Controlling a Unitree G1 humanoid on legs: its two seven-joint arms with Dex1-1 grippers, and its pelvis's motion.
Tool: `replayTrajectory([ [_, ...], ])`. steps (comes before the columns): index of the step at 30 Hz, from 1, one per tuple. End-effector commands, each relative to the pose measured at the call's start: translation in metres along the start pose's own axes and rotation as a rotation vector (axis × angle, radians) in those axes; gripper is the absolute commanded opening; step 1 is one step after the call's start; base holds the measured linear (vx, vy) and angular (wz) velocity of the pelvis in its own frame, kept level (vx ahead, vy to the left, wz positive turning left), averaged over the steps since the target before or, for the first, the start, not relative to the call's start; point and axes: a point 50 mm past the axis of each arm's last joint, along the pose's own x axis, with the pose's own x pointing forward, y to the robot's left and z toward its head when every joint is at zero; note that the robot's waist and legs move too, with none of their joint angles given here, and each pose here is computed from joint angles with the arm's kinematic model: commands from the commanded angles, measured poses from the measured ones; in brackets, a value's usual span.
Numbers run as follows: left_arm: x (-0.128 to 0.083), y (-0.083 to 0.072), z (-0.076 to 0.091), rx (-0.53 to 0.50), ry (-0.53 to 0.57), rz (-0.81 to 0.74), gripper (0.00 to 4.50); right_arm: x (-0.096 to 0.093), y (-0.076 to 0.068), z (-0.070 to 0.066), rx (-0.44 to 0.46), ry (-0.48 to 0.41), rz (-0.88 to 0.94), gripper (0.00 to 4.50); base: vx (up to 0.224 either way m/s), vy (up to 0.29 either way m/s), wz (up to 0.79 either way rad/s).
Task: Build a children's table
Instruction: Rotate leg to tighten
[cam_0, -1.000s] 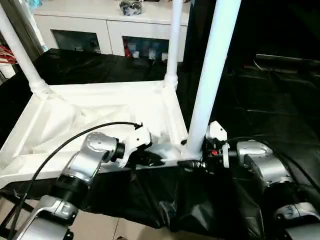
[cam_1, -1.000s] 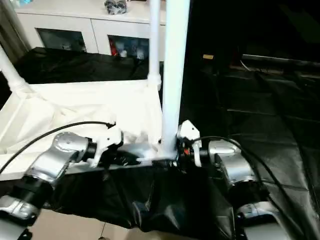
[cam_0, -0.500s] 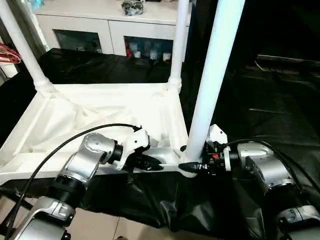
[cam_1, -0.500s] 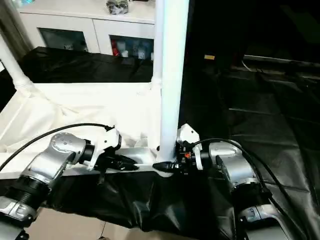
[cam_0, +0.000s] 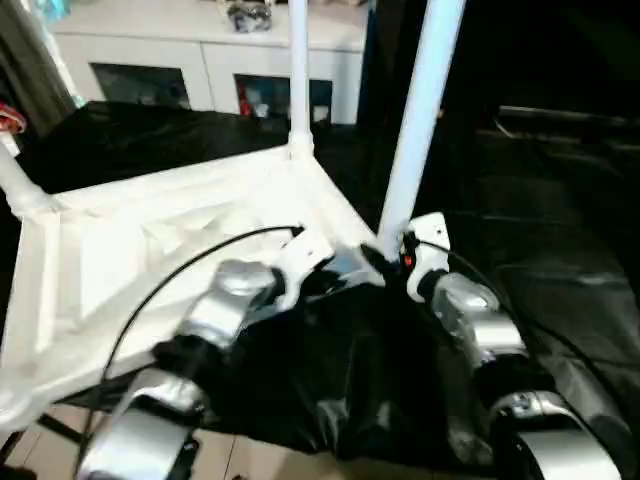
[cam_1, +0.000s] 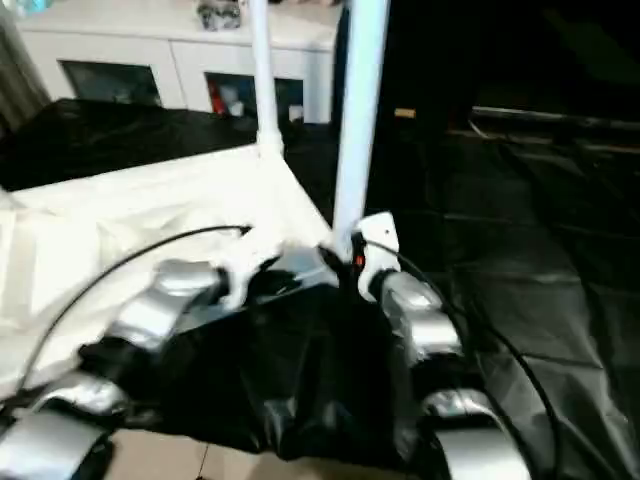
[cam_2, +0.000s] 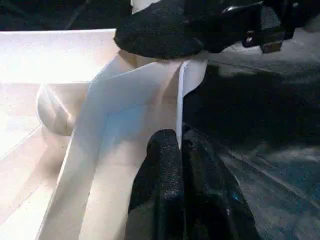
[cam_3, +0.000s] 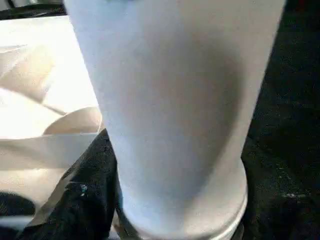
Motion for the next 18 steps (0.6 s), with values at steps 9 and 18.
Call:
replayTrajectory([
  [9,0.004,-0.01,0.031,0.051,-0.186,-0.075,0.0,0.006,0.038,0.0,-0.003,-0.014,0.307,3.91,0.0,0.0,0.0],
  [18,-0.02,-0.009,0.013,0.092,-0.135,-0.252,0.0,-0.026,0.017,0.001,-0.171,0.063,0.646,3.91,0.0,0.0,0.0],
])
